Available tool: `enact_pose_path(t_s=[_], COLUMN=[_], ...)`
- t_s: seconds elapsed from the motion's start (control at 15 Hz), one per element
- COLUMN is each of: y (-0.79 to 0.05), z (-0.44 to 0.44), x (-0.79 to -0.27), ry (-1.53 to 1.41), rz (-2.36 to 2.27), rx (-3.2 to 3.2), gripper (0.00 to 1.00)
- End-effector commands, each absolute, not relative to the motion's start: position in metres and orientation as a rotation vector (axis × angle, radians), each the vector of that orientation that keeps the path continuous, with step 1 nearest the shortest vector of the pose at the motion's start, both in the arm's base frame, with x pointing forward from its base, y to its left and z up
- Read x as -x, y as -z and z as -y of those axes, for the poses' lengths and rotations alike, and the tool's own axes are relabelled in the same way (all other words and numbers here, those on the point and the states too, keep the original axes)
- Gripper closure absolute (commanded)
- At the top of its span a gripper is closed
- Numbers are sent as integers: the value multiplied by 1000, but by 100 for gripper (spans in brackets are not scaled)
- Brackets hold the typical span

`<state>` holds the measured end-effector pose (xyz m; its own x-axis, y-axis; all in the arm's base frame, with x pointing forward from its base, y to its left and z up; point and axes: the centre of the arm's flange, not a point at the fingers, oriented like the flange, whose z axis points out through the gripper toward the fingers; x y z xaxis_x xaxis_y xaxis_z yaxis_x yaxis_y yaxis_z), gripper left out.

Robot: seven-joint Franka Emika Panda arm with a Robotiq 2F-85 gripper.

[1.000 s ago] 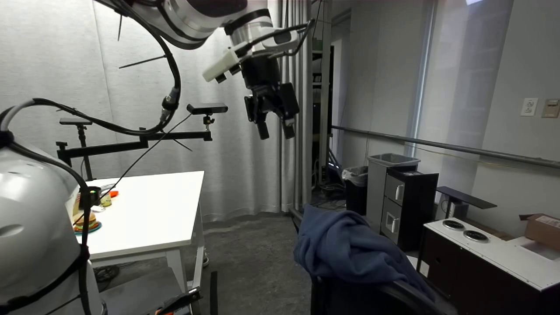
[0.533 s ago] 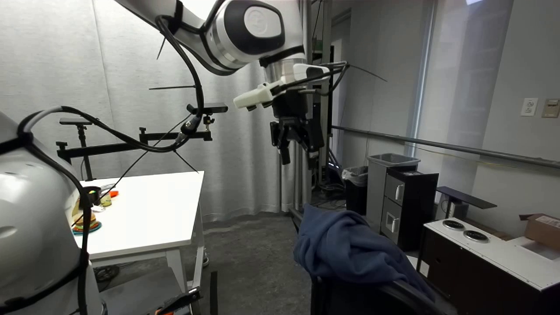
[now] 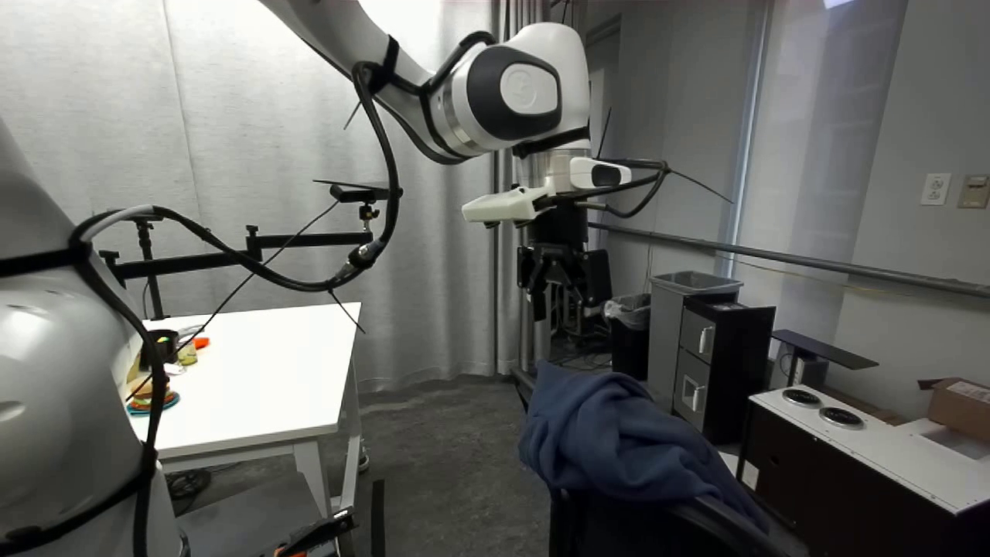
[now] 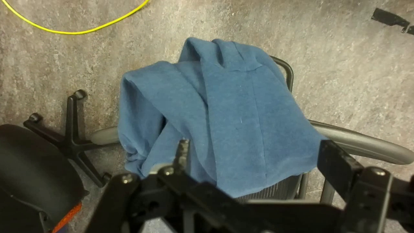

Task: Move the jersey further back on the back of the chair

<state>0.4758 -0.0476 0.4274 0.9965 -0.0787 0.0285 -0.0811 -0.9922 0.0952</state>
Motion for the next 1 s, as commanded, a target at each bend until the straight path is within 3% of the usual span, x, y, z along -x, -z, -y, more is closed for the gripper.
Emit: enact_pose_path(t_s=[0.0, 0.93], y=[-412, -339], z=[51, 33], x=[-512, -558], ry=[-28, 73], rz=[147, 108], rx=[-3033, -3035], gripper=[0, 0])
